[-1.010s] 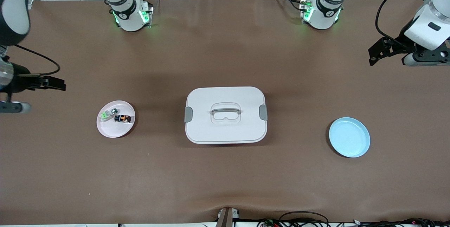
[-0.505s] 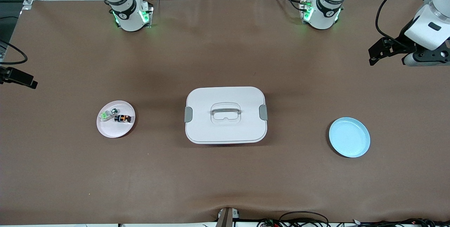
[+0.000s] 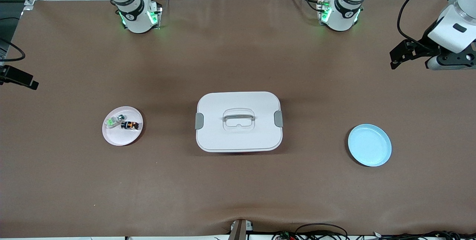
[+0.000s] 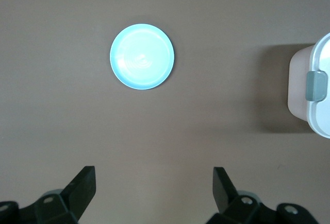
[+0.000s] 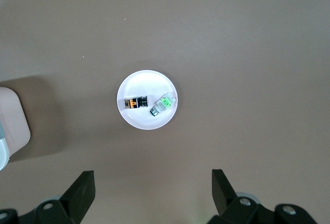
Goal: Transfer orange switch to right arm and place
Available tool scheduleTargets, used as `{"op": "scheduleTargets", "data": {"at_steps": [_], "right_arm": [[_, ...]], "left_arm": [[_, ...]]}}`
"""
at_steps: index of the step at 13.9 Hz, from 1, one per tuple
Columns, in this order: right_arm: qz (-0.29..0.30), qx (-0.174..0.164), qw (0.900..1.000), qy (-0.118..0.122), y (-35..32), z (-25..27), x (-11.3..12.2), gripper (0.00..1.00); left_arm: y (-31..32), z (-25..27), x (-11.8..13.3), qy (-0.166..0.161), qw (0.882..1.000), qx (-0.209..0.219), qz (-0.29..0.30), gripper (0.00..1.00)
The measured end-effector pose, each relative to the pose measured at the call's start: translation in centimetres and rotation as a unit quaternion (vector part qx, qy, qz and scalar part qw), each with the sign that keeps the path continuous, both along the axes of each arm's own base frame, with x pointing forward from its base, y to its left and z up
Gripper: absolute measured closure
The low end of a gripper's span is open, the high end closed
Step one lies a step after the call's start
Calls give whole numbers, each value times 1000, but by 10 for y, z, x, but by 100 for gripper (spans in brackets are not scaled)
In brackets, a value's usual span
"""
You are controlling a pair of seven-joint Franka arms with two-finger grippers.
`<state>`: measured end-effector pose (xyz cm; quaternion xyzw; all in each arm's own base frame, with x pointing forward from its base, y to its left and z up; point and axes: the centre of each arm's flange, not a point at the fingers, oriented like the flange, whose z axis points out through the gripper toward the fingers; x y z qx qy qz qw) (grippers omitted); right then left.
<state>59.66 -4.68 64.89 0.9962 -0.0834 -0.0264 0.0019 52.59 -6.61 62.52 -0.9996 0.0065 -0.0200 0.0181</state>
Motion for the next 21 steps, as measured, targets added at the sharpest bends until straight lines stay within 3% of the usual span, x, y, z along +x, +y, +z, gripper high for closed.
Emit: {"op": "scheduleTargets", "data": {"at_steps": [4, 7, 14, 21], "right_arm": [[-21, 22, 1000, -2, -24, 0, -2, 0], [-21, 30, 999, 13, -24, 1, -9, 0], [-9, 34, 999, 30, -8, 6, -32, 0], [4, 32, 999, 28, 9, 5, -35, 0]], "left_arm": [[0, 0, 0, 0, 1000, 0, 0, 0], [0, 0, 0, 0, 1000, 0, 0, 0], [1, 0, 0, 0, 1000, 0, 1, 0], [1, 0, 0, 0, 1000, 0, 1, 0]]}}
